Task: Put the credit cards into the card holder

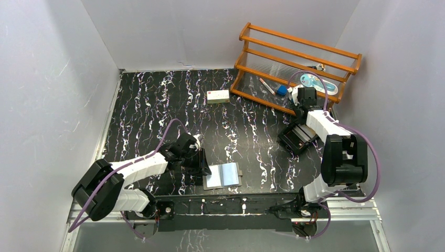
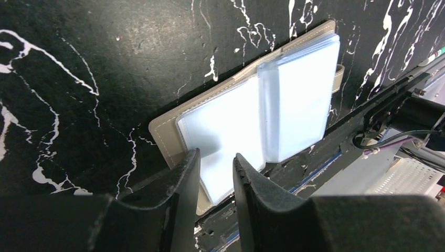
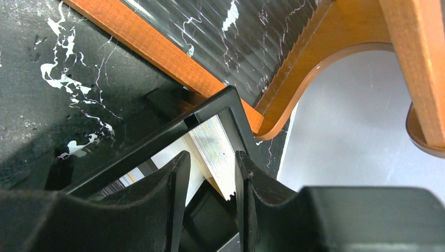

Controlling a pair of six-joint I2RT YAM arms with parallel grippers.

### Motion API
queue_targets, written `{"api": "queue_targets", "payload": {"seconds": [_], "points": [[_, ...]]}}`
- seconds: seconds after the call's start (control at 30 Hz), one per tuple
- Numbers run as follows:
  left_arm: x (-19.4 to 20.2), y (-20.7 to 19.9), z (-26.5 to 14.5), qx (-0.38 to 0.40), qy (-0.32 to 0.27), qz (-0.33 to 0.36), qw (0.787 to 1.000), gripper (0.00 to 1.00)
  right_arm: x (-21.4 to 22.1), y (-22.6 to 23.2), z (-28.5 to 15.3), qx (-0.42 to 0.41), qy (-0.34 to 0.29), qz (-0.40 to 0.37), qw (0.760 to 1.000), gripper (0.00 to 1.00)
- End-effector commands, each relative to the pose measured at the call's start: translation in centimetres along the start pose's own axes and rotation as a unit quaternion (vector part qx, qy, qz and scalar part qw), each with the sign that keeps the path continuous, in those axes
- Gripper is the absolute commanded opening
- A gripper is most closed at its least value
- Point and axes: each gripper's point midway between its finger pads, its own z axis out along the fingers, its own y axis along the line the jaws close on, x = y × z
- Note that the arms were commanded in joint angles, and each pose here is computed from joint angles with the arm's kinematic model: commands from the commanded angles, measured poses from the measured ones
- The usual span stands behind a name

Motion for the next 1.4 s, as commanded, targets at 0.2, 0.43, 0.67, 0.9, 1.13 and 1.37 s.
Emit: {"api": "queue_targets", "payload": {"seconds": [0.2,0.43,0.67,0.9,1.13,1.37], "points": [[0.4,0.9,-0.2,-0.011,0.000,-0.004,1.000,0.29,0.3,-0.1,1.7,0.019,-0.002,-0.035,0.999,0.47],[0.3,0.8,-0.3,-0.009,-0.004,-0.005,1.000,0.29,1.3,-0.5,2.2,0.040,0.021,-0.047,0.998,0.47],[0.4,0.8,-0.3,-0.007,-0.005,-0.008,1.000,0.29,0.8,-2.0,1.3,0.082,0.023,-0.042,0.995,0.35],[0.3,0.7,-0.5,-0.003,-0.010,-0.010,1.000,0.29,0.0,-2.6,0.1,0.087,0.004,-0.030,0.996,0.28],[0.3,0.6,-0.5,-0.001,-0.012,-0.012,1.000,0.29,-0.1,-3.1,-0.6,0.093,0.007,-0.026,0.995,0.26],[0.3,0.9,-0.4,-0.008,-0.012,-0.014,1.000,0.29,-0.7,-2.1,-1.9,0.052,0.018,-0.017,0.998,0.13]]}}
